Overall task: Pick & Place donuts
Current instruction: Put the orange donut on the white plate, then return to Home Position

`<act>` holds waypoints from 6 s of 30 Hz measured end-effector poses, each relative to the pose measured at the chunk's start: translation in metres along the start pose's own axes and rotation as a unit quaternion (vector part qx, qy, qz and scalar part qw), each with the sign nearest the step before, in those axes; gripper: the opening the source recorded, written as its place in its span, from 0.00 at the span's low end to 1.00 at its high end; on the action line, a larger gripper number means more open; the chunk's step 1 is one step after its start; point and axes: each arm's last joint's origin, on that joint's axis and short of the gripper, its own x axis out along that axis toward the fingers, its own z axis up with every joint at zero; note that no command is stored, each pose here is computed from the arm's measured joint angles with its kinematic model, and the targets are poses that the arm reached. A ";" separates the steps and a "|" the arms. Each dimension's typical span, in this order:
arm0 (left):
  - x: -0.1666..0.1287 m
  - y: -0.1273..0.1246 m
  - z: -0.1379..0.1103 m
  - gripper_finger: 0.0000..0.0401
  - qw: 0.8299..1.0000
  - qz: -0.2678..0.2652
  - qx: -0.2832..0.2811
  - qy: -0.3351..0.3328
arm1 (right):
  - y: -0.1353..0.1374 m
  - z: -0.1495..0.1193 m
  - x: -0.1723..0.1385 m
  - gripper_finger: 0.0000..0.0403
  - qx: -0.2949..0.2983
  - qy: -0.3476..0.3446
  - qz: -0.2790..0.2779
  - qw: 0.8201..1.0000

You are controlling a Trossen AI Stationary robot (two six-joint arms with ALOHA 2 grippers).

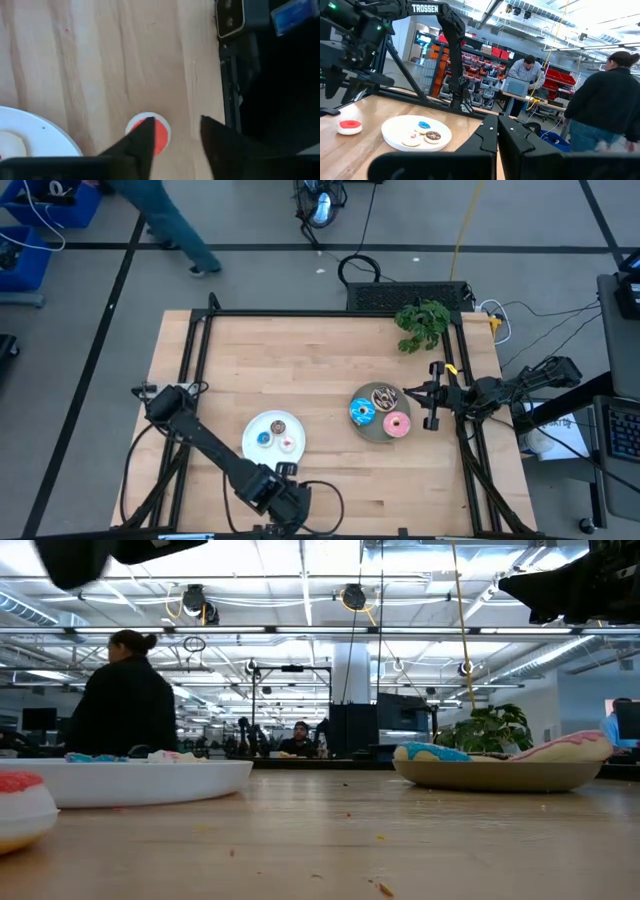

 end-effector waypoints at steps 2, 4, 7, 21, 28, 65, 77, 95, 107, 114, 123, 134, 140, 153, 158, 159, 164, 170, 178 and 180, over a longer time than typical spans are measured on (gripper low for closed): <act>0.000 -0.001 -0.001 0.49 1.000 0.004 0.006 -0.003 | 0.000 0.000 0.000 0.00 0.000 0.000 0.000 1.000; 0.000 -0.004 -0.003 0.58 0.999 0.018 0.027 -0.010 | 0.000 0.000 0.000 0.00 -0.002 0.000 0.000 1.000; 0.000 -0.005 -0.005 0.70 0.998 0.039 0.048 -0.018 | 0.000 0.000 0.000 0.00 -0.002 0.000 0.000 1.000; 0.025 0.006 -0.014 0.85 0.997 0.066 0.037 0.032 | 0.000 0.000 0.000 0.00 0.014 -0.002 0.000 1.000; 0.041 0.006 -0.028 0.85 0.997 0.047 0.031 0.056 | 0.000 0.000 0.000 0.00 0.020 -0.002 -0.001 1.000; 0.070 0.022 -0.040 0.55 0.999 0.020 0.023 0.041 | 0.002 0.000 0.000 0.00 0.041 -0.010 0.039 0.998; 0.034 0.019 -0.020 0.46 1.000 -0.003 -0.001 0.013 | 0.002 0.001 0.000 0.00 0.039 -0.012 0.037 0.998; -0.118 0.039 -0.034 0.46 0.991 0.070 -0.105 -0.035 | 0.002 0.001 0.000 0.00 0.039 -0.012 0.038 0.998; -0.126 0.043 -0.044 0.46 0.986 0.109 -0.124 -0.024 | 0.002 0.001 0.000 0.00 0.038 -0.012 0.038 0.999; -0.090 0.066 -0.052 0.46 0.979 0.163 -0.119 0.009 | 0.002 0.001 0.000 0.00 0.038 -0.012 0.038 0.998; -0.012 0.104 -0.068 0.46 0.991 0.087 -0.098 0.020 | 0.002 0.001 0.000 0.00 0.036 -0.012 0.037 0.999; 0.025 0.123 -0.090 0.46 0.990 0.072 -0.116 0.022 | 0.002 0.001 0.000 0.00 0.030 -0.013 0.037 0.999; 0.033 0.123 -0.096 0.46 0.990 0.080 -0.110 0.033 | 0.002 0.001 0.000 0.00 0.028 -0.013 0.037 0.999; 0.030 0.117 -0.087 0.51 0.993 0.075 -0.085 0.013 | 0.002 0.001 0.000 0.00 0.026 -0.013 0.037 0.999; 0.028 0.115 -0.083 0.64 0.994 0.071 -0.086 0.007 | 0.002 0.001 0.000 0.00 0.025 -0.013 0.037 0.999; 0.028 0.116 -0.083 0.67 0.994 0.072 -0.086 0.009 | 0.002 0.001 0.000 0.00 0.025 -0.013 0.037 0.999; 0.020 0.119 -0.090 0.78 0.992 0.077 -0.092 0.042 | 0.002 0.001 0.000 0.00 0.023 -0.013 0.037 0.999; -0.002 0.124 -0.093 0.81 0.989 0.064 -0.125 0.048 | 0.002 0.001 0.000 0.00 0.022 -0.013 0.037 0.999; -0.045 0.124 -0.092 0.71 0.988 0.024 -0.150 -0.018 | 0.002 0.001 0.000 0.00 0.013 -0.013 0.037 0.999; -0.060 0.124 -0.093 0.65 0.985 0.011 -0.169 -0.041 | 0.002 0.001 0.000 0.00 0.012 -0.013 0.037 0.999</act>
